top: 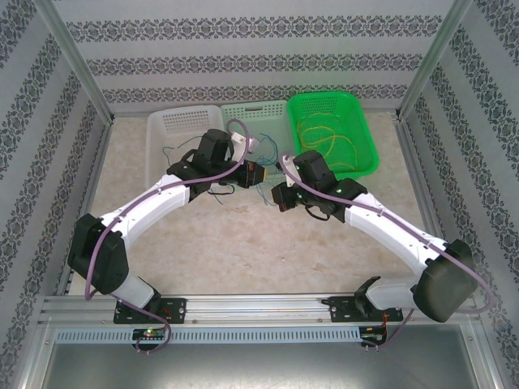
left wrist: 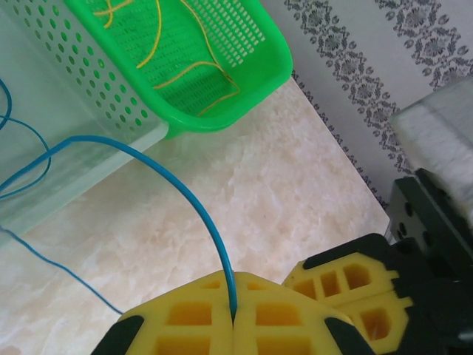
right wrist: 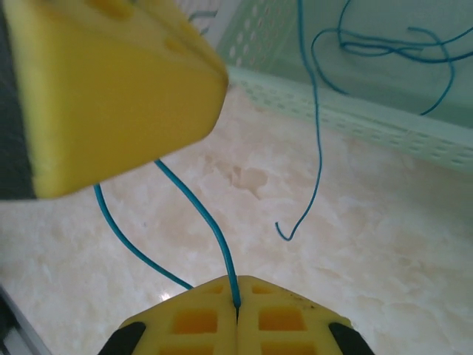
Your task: Untangle the cables
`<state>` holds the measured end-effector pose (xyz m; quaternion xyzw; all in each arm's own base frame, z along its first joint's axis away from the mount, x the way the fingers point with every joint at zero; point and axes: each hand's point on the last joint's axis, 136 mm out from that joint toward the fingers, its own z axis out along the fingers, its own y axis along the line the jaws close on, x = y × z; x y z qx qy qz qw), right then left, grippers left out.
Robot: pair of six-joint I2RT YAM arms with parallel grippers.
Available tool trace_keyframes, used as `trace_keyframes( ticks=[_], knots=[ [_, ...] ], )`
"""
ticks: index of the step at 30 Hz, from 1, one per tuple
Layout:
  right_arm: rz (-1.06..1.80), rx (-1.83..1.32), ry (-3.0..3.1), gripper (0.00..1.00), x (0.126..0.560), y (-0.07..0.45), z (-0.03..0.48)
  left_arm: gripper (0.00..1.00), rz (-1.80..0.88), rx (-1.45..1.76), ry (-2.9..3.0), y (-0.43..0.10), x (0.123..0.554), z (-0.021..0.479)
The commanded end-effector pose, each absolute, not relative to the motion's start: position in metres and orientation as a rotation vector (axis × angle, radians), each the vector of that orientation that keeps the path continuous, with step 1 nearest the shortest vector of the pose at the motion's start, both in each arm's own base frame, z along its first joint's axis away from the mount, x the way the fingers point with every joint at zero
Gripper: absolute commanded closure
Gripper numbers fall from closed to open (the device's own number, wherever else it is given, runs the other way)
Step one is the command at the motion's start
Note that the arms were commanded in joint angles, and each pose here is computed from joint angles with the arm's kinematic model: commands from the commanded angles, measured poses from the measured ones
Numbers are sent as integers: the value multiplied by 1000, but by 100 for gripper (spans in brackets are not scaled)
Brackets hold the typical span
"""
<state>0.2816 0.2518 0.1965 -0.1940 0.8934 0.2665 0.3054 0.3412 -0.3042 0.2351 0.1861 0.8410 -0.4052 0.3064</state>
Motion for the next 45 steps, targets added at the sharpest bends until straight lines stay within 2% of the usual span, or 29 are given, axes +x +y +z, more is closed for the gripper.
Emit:
trace_keyframes(
  ticks=[1, 10, 20, 25, 30, 34, 36, 37, 38, 42, 45],
  knots=[
    [715, -301, 2293, 100, 297, 234, 212, 100, -1039, 392, 2174, -291, 349, 248],
    [861, 439, 2165, 100, 327, 156, 207, 98, -960, 209, 1964, -258, 354, 290],
    [1203, 1023, 1922, 100, 330, 153, 170, 98, -1033, 134, 1848, -256, 356, 307],
    [1205, 1180, 1862, 100, 311, 156, 155, 97, -1021, 123, 1842, -255, 359, 308],
    [1187, 1217, 1735, 100, 299, 147, 168, 98, -1021, 88, 1879, -255, 363, 298],
    [1192, 1138, 1741, 80, 295, 148, 184, 98, -1018, 89, 1889, -256, 364, 294],
    [1171, 1057, 1760, 66, 294, 147, 193, 98, -1000, 110, 1888, -256, 364, 297],
    [1137, 1026, 1769, 56, 292, 142, 197, 97, -988, 130, 1886, -255, 363, 300],
    [1105, 1007, 1769, 51, 290, 136, 201, 97, -978, 163, 1889, -256, 361, 302],
    [987, 893, 1735, 45, 281, 103, 224, 97, -982, 382, 1888, -270, 344, 310],
    [1004, 854, 1778, 45, 277, 94, 226, 97, -1012, 434, 1885, -273, 338, 312]
  ],
)
